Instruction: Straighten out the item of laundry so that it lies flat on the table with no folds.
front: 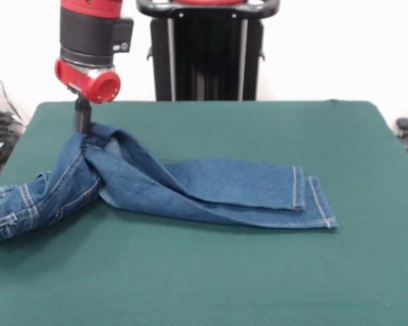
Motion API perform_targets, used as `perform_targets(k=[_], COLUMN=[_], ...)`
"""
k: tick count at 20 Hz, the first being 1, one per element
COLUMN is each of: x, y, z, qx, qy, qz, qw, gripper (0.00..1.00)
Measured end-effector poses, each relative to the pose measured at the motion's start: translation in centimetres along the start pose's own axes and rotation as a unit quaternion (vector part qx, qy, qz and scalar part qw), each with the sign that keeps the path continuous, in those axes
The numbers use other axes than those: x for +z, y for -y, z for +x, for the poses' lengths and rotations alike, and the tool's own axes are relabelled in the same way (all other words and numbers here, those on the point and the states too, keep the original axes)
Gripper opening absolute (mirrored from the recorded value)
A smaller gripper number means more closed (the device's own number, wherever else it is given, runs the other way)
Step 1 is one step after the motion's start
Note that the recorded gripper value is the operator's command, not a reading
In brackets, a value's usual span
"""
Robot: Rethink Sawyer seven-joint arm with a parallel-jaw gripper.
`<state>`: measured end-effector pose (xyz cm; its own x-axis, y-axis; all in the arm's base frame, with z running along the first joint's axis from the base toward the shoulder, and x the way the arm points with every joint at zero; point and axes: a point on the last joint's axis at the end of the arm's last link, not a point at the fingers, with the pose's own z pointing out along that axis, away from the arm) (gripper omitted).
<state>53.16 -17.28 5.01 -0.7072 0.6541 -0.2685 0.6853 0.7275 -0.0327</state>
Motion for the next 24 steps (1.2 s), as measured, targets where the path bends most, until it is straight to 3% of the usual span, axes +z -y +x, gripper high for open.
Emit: perform_targets(k=[7, 14, 24], x=[-0.5, -3.0, -5.6], y=[-2.4, -4.4, -3.6], z=[3.0, 6.3, 9.5], qx=[-0.011, -0.007, 0.008], qy=[0.019, 0.006, -0.014], qz=[-0.011, -0.015, -0.011], qw=[0.9997, 0.9998, 0.9998], gripper=[0.00, 0.00, 0.00])
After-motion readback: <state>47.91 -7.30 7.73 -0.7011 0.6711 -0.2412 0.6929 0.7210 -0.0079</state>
